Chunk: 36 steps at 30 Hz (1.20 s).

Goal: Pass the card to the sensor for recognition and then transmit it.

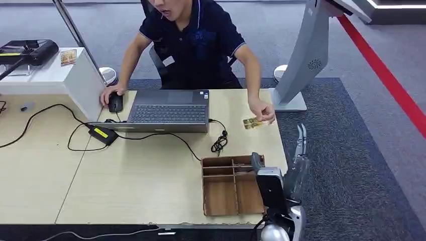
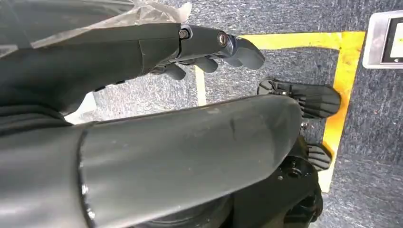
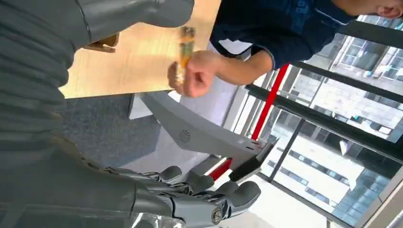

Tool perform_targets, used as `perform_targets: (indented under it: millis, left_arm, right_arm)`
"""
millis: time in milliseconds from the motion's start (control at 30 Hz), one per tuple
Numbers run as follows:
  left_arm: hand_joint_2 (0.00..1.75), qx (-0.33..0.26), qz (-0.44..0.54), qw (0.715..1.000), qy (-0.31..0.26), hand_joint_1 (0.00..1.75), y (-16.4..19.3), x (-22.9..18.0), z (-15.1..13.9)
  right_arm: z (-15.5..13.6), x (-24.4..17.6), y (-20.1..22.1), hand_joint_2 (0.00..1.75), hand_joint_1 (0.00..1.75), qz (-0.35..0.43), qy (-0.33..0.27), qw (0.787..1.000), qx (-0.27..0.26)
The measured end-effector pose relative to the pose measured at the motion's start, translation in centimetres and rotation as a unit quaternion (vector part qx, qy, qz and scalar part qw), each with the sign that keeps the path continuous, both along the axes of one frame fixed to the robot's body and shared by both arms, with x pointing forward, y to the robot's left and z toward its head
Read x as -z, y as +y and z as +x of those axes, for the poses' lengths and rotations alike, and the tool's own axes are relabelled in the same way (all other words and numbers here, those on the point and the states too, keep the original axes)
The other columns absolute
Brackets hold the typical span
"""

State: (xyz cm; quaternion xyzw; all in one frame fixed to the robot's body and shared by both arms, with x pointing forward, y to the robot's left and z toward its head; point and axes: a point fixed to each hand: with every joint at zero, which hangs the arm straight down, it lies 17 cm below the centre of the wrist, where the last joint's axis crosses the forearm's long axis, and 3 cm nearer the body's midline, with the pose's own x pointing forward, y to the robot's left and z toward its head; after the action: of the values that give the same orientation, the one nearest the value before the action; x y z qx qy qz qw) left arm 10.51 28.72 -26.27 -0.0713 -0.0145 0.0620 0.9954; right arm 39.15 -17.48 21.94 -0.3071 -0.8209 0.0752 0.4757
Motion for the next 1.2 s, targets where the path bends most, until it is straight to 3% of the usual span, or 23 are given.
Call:
perform_targets:
  millis: [600,900,1200]
  left_arm:
    - [0.0,-0.006,0.001,1.0,0.001,0.0,0.1,0.0,0.0]
    - [0.0,-0.005,-0.002,1.0,0.0,0.0,0.0,0.0,0.0]
    - [0.0,-0.003,-0.003,1.0,0.0,0.0,0.2,-0.1,0.0]
  right_arm:
    - [-0.5,2.5,-1.2,1.75,0.0,-0.037,0.044,0.998,0.016]
    - [-0.4,4.7,-2.8,1.75,0.0,-0.103,0.097,0.989,0.043]
    - [-0.6,5.2,-1.3,1.75,0.0,-0.192,0.093,0.977,0.014]
